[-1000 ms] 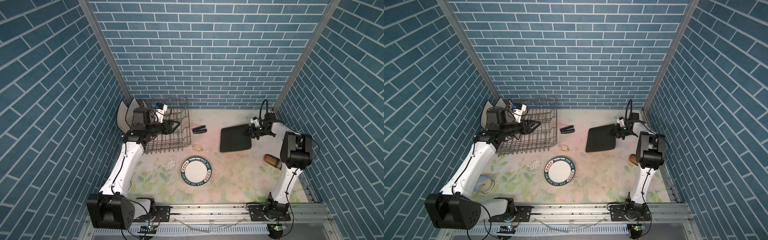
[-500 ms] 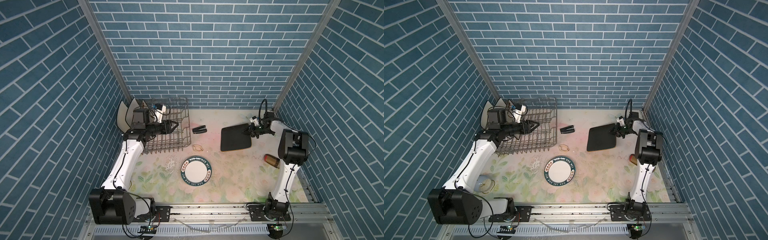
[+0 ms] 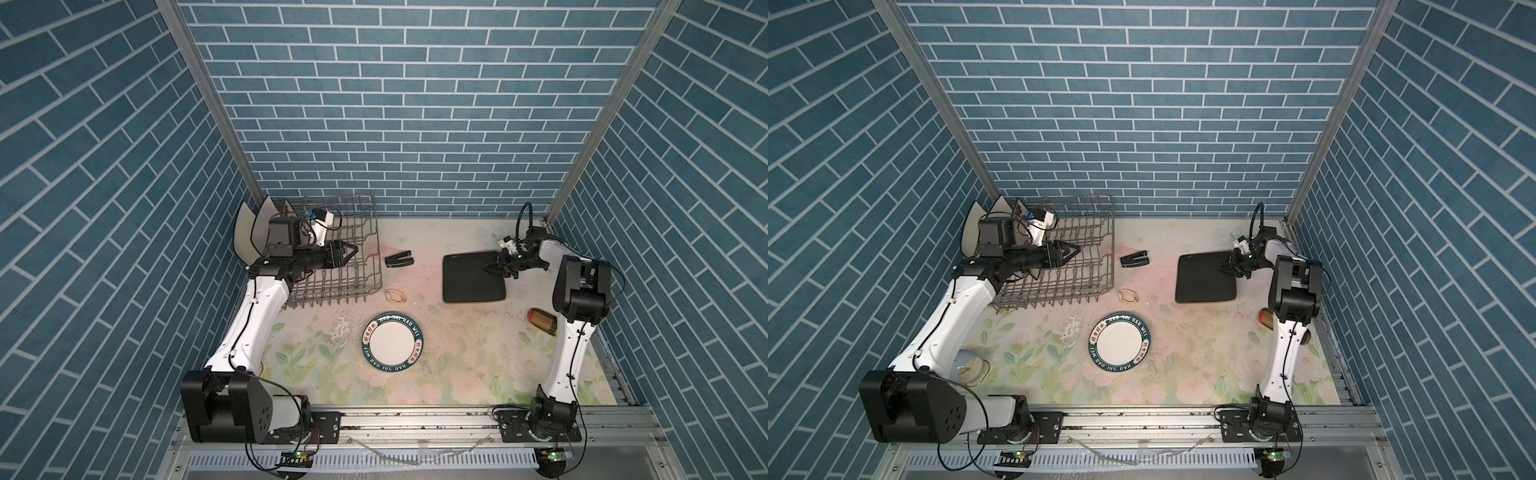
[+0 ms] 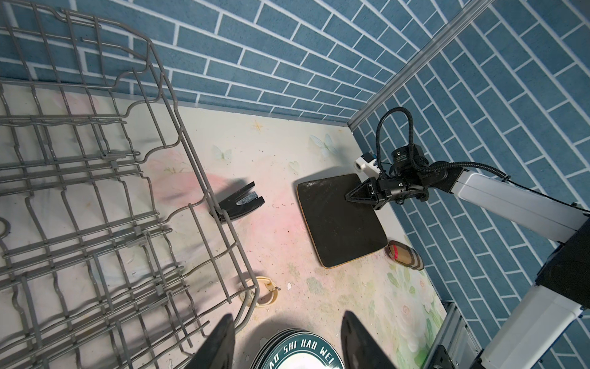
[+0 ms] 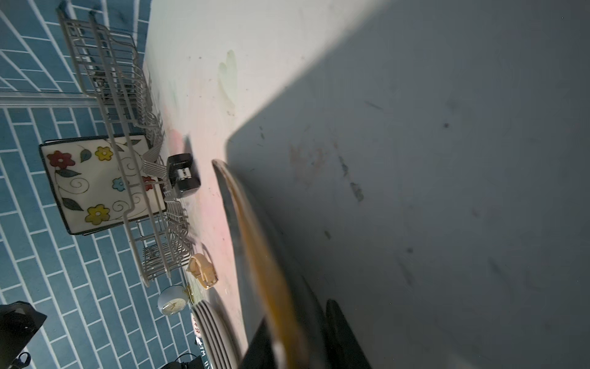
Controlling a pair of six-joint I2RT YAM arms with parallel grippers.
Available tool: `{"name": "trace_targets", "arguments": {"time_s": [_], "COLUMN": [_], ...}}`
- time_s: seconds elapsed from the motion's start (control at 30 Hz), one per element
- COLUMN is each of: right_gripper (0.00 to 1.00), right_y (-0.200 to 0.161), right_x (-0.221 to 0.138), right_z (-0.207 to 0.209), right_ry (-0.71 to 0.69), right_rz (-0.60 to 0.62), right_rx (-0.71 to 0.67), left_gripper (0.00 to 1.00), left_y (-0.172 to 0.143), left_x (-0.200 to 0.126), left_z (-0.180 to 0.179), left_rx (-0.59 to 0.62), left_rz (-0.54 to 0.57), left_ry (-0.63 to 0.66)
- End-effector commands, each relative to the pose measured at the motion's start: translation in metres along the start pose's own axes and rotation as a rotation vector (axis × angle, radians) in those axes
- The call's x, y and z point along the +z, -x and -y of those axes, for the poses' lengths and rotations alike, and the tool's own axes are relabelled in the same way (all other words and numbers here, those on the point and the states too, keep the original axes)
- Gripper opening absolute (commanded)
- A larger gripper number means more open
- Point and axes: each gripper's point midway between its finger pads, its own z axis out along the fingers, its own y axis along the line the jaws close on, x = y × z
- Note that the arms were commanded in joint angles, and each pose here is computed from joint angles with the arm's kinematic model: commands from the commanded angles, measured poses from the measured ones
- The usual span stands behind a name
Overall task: Unload the plates from the dish rack
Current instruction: Place the plate at the top-right of the table.
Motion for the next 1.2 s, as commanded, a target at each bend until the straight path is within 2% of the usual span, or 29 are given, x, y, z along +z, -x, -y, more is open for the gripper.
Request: {"name": "trace_targets", "arguments": {"time_s": [0.0,0.27,0.67,0.9,1.0,1.17], "right_gripper": [0.28,0.33,0.35,0.35,0.35,0.36], "right_y": [0.0,-0.001,-0.001,-0.005,-0.008,-0.003], "right_x": [-0.003,0.0,-0.029,-0.036,-0.039,-0.062], "right_z": [0.009,0.025,0.044,0.047,0.047,0.03], "right_ry": [-0.045,-0.112,-0.354,-0.403,-0.418,-0.457], "right_rz": [-0.02,-0.036,-0.038,-0.05,-0.054,0.002], "right_rx": [-0.01,-0.005,-0.052,-0.066,-0.075,-0.125], "left_gripper": [0.55,0.55,0.54,0.54,0.54,0.57], "left_y": [0.006,0.005,0.003,0.003,0.004,0.023], "left_x": [-0.001,0.003,0.004,0.003,0.0,-0.019], "left_z": [0.003,0.0,-0.003,-0.003,-0.008,-0.022], "left_rx": [0.0,-0.012,-0.008,-0.004,0.019,0.082], "left_rz": [0.003,-0.009,-0.022,-0.024,-0.032,-0.073], "left_ry": [-0.017,-0.017,-0.008,0.0,0.048,0.227]}}
